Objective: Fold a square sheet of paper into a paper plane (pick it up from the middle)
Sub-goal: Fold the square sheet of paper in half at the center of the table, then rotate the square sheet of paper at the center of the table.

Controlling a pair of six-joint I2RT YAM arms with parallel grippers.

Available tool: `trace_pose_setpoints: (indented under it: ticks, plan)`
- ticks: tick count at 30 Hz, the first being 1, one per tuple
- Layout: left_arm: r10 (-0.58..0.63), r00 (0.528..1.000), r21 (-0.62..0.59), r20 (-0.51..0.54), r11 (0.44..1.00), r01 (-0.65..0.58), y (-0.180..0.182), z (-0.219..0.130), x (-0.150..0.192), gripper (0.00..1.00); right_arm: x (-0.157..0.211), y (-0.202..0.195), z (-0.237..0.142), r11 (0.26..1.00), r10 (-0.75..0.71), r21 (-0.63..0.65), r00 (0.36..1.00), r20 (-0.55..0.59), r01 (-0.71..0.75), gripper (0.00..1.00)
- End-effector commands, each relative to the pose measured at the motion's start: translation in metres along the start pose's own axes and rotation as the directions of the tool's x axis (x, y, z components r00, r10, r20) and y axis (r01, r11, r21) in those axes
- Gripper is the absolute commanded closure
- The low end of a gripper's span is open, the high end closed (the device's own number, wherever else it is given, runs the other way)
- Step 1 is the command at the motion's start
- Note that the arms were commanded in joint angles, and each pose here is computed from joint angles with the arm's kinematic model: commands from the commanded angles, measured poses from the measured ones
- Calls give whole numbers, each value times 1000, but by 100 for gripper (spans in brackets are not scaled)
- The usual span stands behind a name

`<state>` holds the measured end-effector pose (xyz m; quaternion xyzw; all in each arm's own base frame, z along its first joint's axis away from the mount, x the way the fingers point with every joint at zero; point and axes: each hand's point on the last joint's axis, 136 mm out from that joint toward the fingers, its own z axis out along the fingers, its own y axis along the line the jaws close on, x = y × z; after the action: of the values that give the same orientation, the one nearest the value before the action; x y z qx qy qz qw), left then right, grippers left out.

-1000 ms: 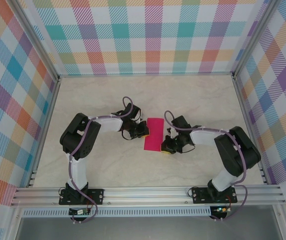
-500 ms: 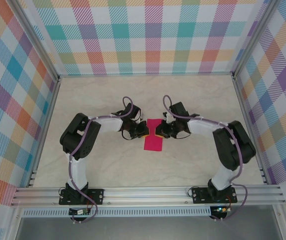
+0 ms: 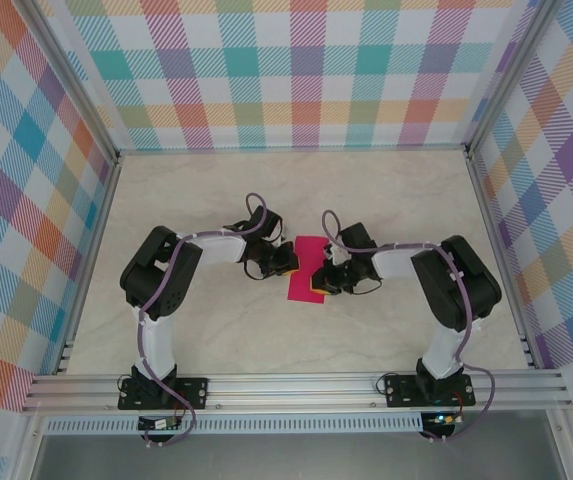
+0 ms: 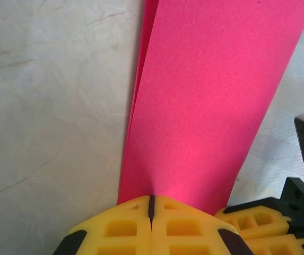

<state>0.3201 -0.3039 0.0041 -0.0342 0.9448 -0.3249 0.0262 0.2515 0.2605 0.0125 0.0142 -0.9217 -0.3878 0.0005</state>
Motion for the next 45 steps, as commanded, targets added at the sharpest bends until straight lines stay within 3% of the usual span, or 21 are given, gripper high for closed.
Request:
trace_pose_setpoints:
  ticks: [1, 5, 8, 14, 19, 25, 32, 35, 39, 45]
  plan:
    - [-251, 957, -557, -143, 820, 131, 158, 15, 89, 100, 49, -39, -3, 992, 66, 116, 994, -87, -56, 90]
    - [-241, 961, -550, -139, 825, 127, 156, 16, 85, 100, 64, -42, -13, 992, 58, 119, 995, -80, -48, 89]
    - [-193, 969, -512, -153, 854, 89, 144, 18, 76, 100, 56, -25, -27, 995, 19, 99, 999, -30, -16, 89]
    - [24, 979, -417, -202, 902, -108, 111, 19, 47, 100, -1, 13, -60, 987, -100, 141, 977, 189, 73, 87]
    - [148, 966, -312, -210, 927, -209, 81, 16, 34, 100, -54, 17, -40, 977, -95, 206, 978, 187, 55, 89]
    - [247, 959, -199, -141, 942, -272, 31, -2, 11, 100, -99, 17, -15, 975, -53, 221, 979, 195, 9, 90]
    - [187, 982, -213, 19, 961, -179, 15, -32, -19, 100, -89, -6, -6, 961, 21, 270, 985, 170, -67, 90]
    - [144, 983, -226, 117, 967, -114, 17, -52, -29, 93, -71, -10, 1, 966, 50, 246, 989, 141, -84, 89]
    - [91, 968, -204, 232, 978, -43, 19, -82, -36, 76, -50, -8, 20, 969, 85, 221, 991, 104, -107, 88]
    - [31, 923, -233, 384, 970, 64, 42, -122, -37, 56, -49, 22, 51, 969, 148, 178, 979, 143, -172, 89]
